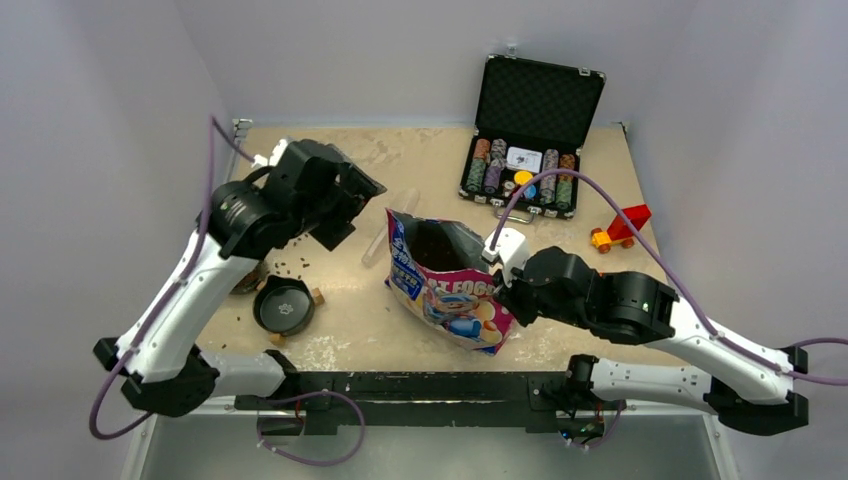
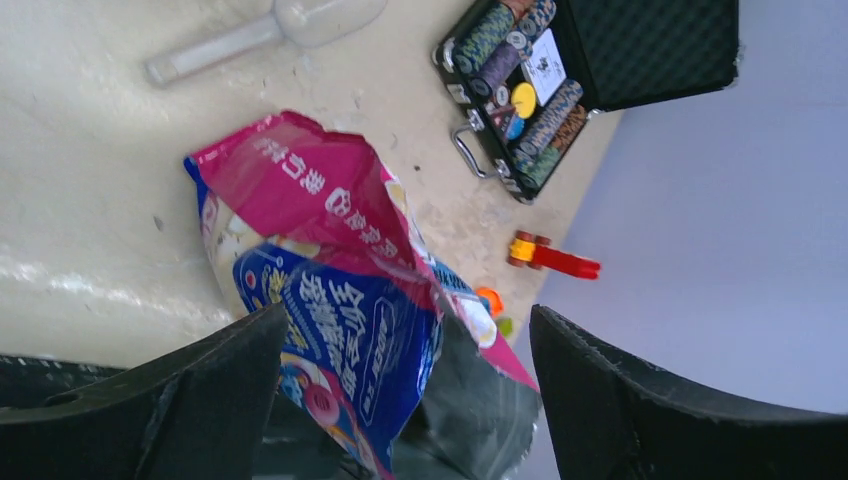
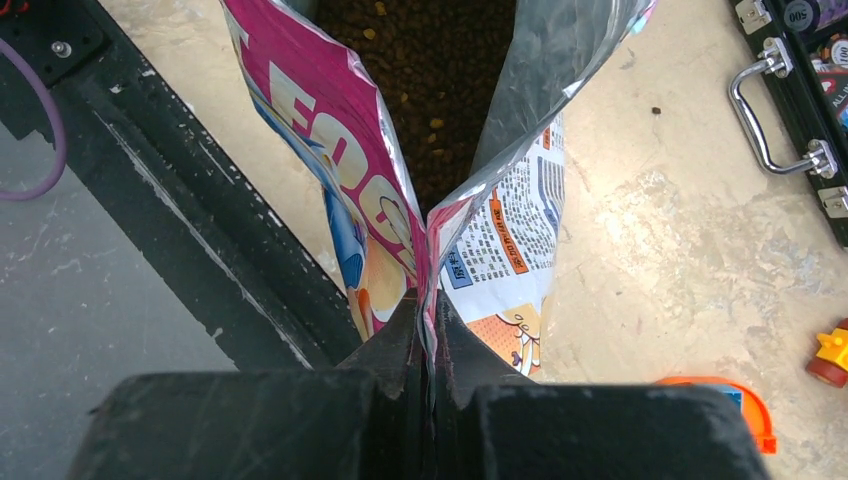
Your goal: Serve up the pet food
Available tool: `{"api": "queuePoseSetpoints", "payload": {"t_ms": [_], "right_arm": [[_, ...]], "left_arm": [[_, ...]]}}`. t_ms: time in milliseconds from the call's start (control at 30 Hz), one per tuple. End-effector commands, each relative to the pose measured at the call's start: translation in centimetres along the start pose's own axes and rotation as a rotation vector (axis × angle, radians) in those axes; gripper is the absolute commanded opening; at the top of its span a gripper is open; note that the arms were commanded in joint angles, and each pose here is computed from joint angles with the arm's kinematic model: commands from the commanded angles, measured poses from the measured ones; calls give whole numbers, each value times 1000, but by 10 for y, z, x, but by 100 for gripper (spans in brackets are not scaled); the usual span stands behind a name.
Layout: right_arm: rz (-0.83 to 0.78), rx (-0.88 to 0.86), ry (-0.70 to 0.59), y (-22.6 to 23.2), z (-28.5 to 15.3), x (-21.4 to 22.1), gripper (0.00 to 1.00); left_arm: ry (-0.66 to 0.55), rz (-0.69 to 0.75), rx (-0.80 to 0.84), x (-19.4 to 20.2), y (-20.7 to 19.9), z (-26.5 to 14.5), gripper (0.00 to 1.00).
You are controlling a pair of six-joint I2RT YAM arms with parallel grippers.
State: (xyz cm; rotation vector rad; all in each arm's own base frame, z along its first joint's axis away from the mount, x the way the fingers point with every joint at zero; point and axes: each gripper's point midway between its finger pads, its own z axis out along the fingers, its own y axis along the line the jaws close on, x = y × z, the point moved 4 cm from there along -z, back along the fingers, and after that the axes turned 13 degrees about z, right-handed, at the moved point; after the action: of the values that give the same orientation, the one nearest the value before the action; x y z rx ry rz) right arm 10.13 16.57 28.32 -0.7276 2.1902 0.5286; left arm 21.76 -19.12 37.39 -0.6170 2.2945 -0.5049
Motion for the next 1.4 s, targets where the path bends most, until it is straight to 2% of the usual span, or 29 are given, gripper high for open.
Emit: {"api": "queuePoseSetpoints", "payload": {"t_ms": [0,100,167,267,367,433,467,533,633,767,867,900,1000,1033,1100,1233,1367], "right_arm": [[8,-52,-83,7,-9,-18,0],[-2,-43,-98,8,-6,-25,0],[-5,-44,-105,9,-5,-27,0],[-12,-43,-106,9,-4,-27,0],[-15,-40,-96,7,-5,-24,0],[-12,-32,-92,5,-7,-21,0],[-9,-23,-88,3,-8,-19,0],[3,5,-72,-3,-11,-12,0],[31,55,-28,-16,-16,10,0],[111,-3,-54,-20,-32,26,0],[107,-21,-69,-15,-35,17,0],[88,-25,-78,-12,-33,9,5],[7,-33,-112,2,-20,-25,49],[-16,-36,-135,9,-17,-43,58],[-72,-36,-165,21,-5,-71,69],[-194,-9,-155,45,31,-117,72],[-239,63,-120,56,70,-131,68]], "left_arm": [[170,-304,130,17,-6,-13,95],[240,-437,139,26,-9,-10,95],[288,-470,100,32,-12,-2,92],[376,-451,49,42,-22,17,92],[396,-406,56,47,-36,41,92],[384,-390,28,49,-35,53,85],[377,-386,16,50,-33,58,78],[346,-386,15,47,-29,63,53],[260,-404,22,32,-16,63,1],[205,-451,35,15,-5,54,0],[261,-494,44,15,-8,47,0],[301,-512,51,19,-11,46,0],[424,-567,50,31,-19,43,0],[454,-576,47,34,-21,42,0],[481,-587,36,36,-21,38,0],[485,-620,41,34,-21,28,0],[484,-674,60,30,-21,18,0]]}}
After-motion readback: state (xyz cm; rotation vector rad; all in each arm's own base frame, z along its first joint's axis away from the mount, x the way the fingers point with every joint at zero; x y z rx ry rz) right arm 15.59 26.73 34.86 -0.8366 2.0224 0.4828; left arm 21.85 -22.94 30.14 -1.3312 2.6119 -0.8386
